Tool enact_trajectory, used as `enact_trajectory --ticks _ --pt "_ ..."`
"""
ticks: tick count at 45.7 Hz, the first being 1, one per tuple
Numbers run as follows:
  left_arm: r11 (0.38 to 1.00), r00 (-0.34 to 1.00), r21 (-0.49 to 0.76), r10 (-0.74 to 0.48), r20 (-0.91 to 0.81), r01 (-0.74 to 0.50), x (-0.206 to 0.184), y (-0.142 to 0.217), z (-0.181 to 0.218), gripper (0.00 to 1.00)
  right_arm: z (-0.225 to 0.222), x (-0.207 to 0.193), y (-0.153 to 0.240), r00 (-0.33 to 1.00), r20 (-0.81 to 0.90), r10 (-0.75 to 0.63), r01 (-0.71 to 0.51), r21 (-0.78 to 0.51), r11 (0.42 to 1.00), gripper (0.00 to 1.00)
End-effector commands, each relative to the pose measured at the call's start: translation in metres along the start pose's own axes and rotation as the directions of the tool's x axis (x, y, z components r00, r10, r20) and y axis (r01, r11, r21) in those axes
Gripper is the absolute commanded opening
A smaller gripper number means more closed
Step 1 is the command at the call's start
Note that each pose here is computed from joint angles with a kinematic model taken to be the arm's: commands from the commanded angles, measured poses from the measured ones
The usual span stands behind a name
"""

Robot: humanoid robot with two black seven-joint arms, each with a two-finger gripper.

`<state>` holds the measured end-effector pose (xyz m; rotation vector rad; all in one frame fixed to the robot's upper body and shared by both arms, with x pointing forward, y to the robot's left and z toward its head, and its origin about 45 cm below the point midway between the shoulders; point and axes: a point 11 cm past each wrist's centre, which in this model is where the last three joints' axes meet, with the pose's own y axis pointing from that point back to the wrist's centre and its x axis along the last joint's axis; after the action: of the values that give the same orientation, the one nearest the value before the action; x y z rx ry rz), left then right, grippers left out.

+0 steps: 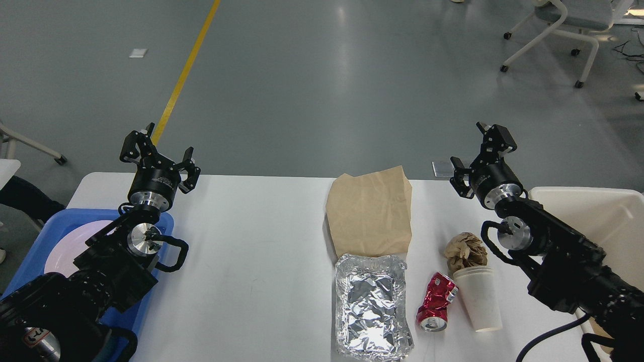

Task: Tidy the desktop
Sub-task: 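Raise the right gripper up and away from the white bin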

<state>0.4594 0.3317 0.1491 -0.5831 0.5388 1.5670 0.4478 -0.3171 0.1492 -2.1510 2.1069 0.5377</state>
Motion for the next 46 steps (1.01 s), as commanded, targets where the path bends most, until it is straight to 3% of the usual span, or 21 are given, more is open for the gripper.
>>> enact_trajectory --ticks 1,7,13,18,23,33,41,46 --pt "1.0 1.0 0.0 0.0 0.0 0.0 0.0 0.0 0.0 0.96 -0.008 0.007 0.0 1.0 -0.018 0.007 -0.007 0.009 1.0 1.0" --pt "1.0 1.0 0.001 0.001 0.0 -0.001 0.0 0.0 0.0 0.96 -0.033 0.024 0.001 0.996 -0.091 0.01 -0.007 0.037 0.999 1.0" --pt "1.0 1.0 0.0 0.0 0.0 0.0 0.0 0.0 0.0 0.96 -0.045 0.0 -0.005 0.955 -0.257 -0.147 0.149 -0.01 0.989 1.0" --pt "1.0 1.0 0.0 0.0 0.0 0.0 0.0 0.0 0.0 0.96 -0.058 -0.019 -0.011 0.847 -0.458 -0.27 0.255 -0.096 0.962 1.0" --pt "1.0 1.0 0.0 0.0 0.0 0.0 0.0 0.0 0.0 0.96 -0.063 -0.027 -0.014 0.693 -0.629 -0.353 0.273 -0.225 0.935 1.0" --pt "1.0 1.0 0.001 0.001 0.0 -0.001 0.0 0.0 0.0 0.96 -0.055 -0.027 -0.018 0.227 -0.823 -0.52 0.074 -0.518 0.852 1.0" --pt "1.0 1.0 0.001 0.001 0.0 -0.001 0.0 0.0 0.0 0.96 -0.044 -0.032 -0.015 -0.161 -0.75 -0.642 -0.142 -0.626 0.767 1.0" --pt "1.0 1.0 0.001 0.001 0.0 -0.001 0.0 0.0 0.0 0.96 -0.05 -0.035 -0.002 -0.279 -0.647 -0.71 -0.23 -0.673 0.703 1.0"
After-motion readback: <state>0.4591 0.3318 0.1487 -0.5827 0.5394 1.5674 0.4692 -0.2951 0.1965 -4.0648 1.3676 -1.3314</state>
